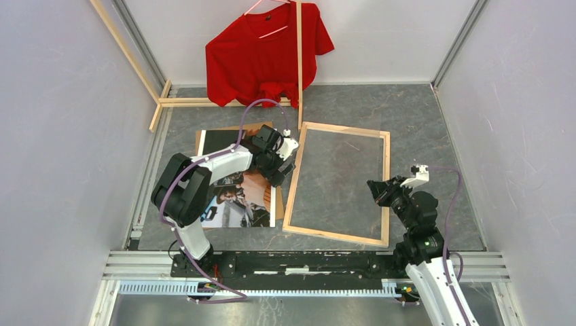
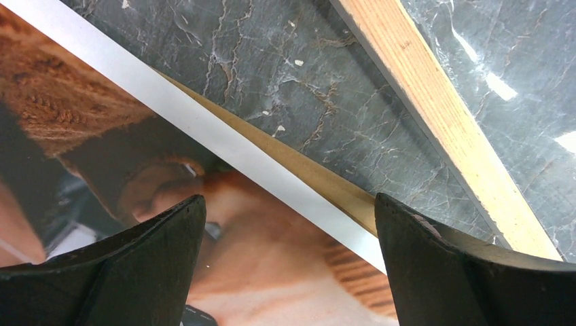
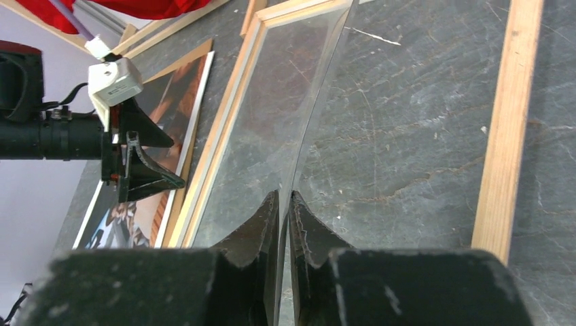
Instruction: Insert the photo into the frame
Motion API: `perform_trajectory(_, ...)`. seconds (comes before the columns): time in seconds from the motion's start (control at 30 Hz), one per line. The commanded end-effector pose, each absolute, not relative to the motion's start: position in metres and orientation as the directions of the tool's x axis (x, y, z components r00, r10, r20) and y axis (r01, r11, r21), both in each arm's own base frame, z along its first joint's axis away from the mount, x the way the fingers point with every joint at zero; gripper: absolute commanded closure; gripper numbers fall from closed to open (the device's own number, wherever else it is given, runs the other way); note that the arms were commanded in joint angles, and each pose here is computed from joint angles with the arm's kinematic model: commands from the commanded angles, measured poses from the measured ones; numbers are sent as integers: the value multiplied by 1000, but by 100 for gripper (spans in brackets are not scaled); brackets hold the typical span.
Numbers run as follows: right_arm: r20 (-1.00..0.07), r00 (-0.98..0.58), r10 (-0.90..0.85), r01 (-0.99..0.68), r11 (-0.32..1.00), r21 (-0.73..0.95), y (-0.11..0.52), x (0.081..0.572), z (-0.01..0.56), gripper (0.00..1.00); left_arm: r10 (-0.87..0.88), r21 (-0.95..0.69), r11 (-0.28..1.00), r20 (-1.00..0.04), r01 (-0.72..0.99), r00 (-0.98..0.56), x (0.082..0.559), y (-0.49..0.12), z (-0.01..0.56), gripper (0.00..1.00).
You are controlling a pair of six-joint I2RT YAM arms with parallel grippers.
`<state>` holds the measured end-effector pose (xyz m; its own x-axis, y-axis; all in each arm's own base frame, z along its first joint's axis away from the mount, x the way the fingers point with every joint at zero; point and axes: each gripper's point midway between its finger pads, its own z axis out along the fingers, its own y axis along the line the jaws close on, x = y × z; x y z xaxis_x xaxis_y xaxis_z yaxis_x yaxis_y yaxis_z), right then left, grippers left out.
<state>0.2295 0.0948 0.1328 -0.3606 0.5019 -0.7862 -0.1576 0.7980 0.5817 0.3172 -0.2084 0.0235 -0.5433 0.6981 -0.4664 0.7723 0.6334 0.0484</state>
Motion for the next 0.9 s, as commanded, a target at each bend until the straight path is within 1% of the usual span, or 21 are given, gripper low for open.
perform_trajectory(0.0, -812, -266, 520, -298, 756, 582, 106, 232, 168, 87, 711, 71, 619, -474, 782, -520, 321, -212, 22, 0)
perform_trajectory(0.23, -818, -246, 520, -402, 714, 574, 118, 222, 191, 89, 713, 77, 620, -471, 781, -520, 322, -211, 21, 0)
perform_trajectory(0.43, -800, -256, 542, -406, 691, 598, 121, 221, 189, 89, 714, 77, 620, -469, 781, -521, 322, -211, 20, 0)
perform_trajectory(0.67, -765, -249, 594, -441, 634, 635, 126, 219, 207, 89, 717, 82, 618, -466, 782, -518, 321, -209, 20, 0)
perform_trajectory(0.87, -744, -258, 616, -441, 610, 658, 128, 220, 211, 89, 717, 81, 617, -468, 783, -517, 320, -209, 21, 0)
